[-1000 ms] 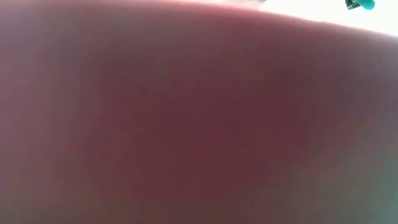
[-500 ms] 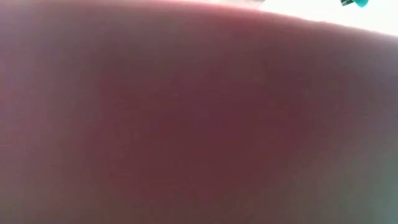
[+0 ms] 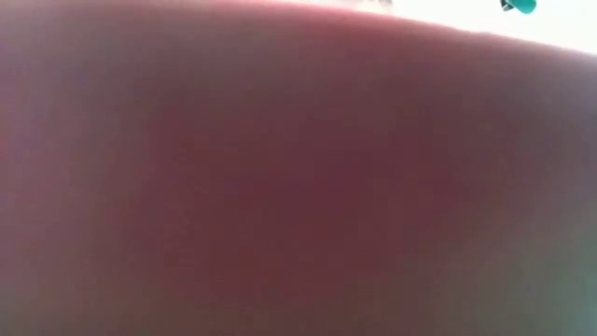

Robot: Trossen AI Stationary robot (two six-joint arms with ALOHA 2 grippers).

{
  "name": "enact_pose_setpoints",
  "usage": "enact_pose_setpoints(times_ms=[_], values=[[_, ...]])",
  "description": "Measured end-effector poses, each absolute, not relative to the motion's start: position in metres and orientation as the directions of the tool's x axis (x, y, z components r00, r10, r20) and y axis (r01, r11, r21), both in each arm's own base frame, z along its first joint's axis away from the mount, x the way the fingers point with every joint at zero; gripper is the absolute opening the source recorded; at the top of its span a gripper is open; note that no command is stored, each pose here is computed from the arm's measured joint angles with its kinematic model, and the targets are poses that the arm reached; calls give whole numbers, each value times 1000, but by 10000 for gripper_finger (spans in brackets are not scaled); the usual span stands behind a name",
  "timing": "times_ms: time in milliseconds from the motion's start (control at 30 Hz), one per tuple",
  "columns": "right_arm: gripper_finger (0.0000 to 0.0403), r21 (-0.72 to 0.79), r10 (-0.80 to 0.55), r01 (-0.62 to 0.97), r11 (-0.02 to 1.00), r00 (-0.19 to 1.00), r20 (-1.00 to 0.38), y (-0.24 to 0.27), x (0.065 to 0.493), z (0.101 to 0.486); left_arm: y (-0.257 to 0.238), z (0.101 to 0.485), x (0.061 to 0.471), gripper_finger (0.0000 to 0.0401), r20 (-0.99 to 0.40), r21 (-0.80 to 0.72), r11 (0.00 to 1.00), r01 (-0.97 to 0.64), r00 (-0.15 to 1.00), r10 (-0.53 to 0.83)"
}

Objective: Sort silverware
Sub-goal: Put the blue spoon into the utensil holder

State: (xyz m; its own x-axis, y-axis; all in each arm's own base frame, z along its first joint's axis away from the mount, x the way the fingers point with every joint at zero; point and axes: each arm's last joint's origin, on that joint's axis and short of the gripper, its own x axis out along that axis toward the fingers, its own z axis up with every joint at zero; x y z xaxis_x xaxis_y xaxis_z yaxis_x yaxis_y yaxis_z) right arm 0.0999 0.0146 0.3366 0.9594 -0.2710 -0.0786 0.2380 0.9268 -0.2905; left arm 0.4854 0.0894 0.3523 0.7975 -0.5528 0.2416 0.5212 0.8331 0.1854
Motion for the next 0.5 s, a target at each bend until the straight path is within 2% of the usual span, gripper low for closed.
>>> enact_pose_setpoints(times_ms=[167,233,367,500], values=[[0,-274,-296,262,925,951,-92,13,104,335,87,352,486,154,241,179,829,529,794,-559],[0,-272,-298,264,925,950,-93,12,104,335,87,352,486,122,239,177,830,529,795,-558],[0,-279,-295,260,924,951,-89,13,105,336,88,351,486,22,234,173,831,528,798,-556],[2,-334,-304,260,906,948,-88,12,104,336,89,351,486,12,235,167,842,513,809,-539]])
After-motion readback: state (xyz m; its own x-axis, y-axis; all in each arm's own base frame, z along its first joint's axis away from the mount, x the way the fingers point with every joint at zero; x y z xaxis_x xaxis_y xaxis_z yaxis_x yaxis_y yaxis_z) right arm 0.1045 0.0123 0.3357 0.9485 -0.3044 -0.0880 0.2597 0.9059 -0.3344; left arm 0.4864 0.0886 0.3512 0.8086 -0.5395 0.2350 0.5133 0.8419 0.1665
